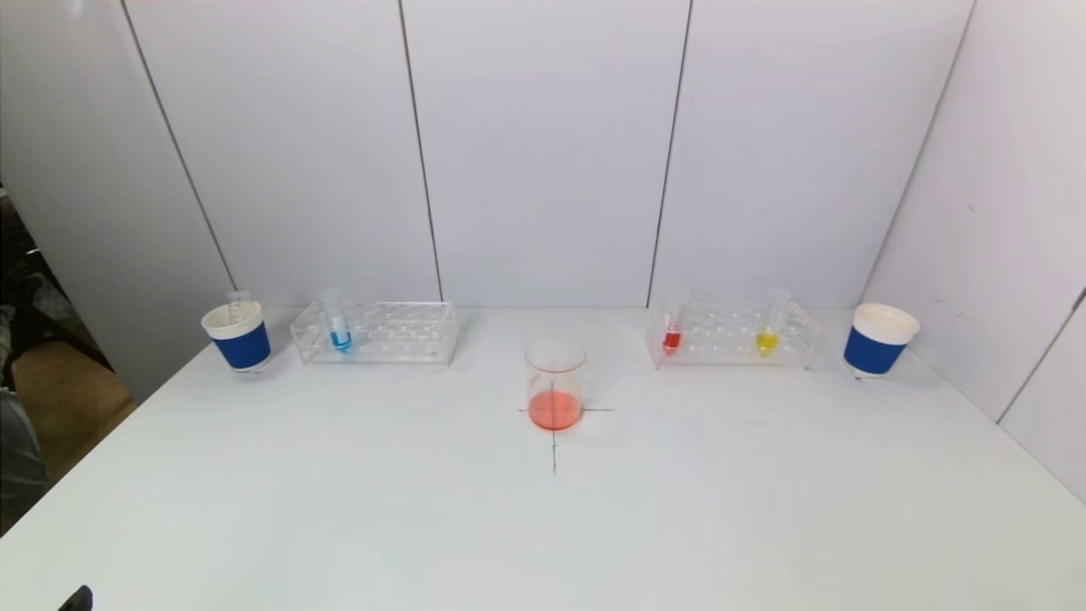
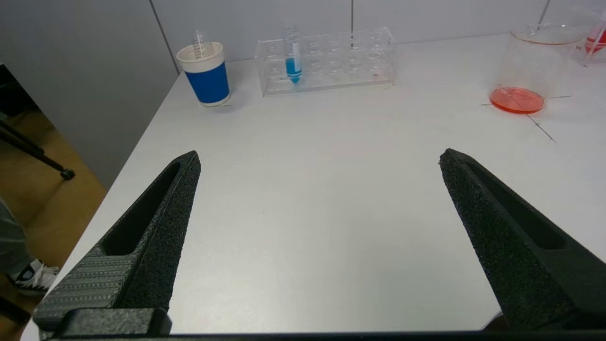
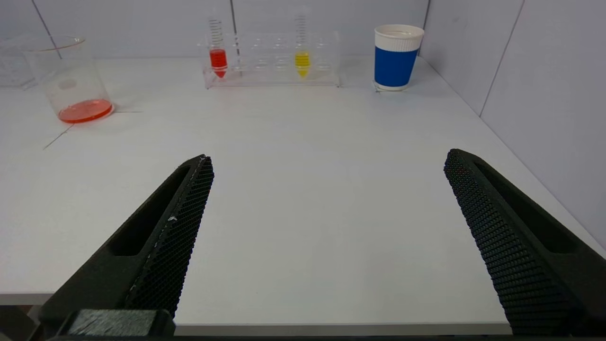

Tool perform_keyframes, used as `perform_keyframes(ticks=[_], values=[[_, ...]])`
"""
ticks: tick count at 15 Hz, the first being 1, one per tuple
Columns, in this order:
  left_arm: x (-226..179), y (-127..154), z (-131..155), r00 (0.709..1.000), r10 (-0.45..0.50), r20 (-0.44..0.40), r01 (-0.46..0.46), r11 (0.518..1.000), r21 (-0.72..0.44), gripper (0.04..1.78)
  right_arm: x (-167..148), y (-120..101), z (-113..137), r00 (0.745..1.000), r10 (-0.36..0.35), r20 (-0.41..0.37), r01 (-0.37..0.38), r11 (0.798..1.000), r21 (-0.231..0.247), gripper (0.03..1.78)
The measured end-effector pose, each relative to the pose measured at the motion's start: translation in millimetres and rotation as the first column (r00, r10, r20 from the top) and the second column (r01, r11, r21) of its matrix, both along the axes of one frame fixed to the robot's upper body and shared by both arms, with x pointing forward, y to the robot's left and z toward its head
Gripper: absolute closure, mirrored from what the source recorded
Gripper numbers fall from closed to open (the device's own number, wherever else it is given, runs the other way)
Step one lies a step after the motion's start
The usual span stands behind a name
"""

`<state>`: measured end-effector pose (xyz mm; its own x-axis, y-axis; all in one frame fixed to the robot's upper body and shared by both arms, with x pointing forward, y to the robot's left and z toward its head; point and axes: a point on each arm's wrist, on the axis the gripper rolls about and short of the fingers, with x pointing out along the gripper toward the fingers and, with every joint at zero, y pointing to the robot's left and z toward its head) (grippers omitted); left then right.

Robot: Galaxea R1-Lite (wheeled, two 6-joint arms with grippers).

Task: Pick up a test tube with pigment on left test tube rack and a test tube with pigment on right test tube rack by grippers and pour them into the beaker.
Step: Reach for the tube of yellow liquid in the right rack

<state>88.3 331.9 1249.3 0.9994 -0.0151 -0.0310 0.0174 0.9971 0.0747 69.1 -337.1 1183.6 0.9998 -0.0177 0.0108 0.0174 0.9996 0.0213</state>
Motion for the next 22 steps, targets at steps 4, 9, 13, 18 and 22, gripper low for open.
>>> perform_keyframes(ticks=[4, 9, 13, 18, 22], values=[[-18, 0, -25, 1.0, -0.007, 0.013, 0.007, 1.0, -0.001, 0.06, 0, 0, 0, 1.0, 0.0, 0.0, 0.0, 1.0, 0.0, 0.04], [-23, 1, -60, 1.0, -0.011, -0.021, 0.011, 1.0, 0.017, 0.06, 0, 0, 0, 1.0, 0.0, 0.0, 0.0, 1.0, 0.0, 0.04], [-19, 1, -67, 1.0, -0.011, 0.022, 0.01, 1.0, 0.009, 0.06, 0, 0, 0, 1.0, 0.001, 0.0, -0.001, 1.0, 0.0, 0.04], [-19, 1, -68, 1.0, -0.009, 0.02, 0.009, 1.0, 0.006, 0.06, 0, 0, 0, 1.0, 0.001, 0.0, -0.001, 1.0, 0.0, 0.04], [-19, 1, -68, 1.0, -0.01, 0.02, 0.009, 1.0, 0.007, 0.06, 0, 0, 0, 1.0, 0.0, 0.0, 0.0, 1.0, 0.0, 0.04]])
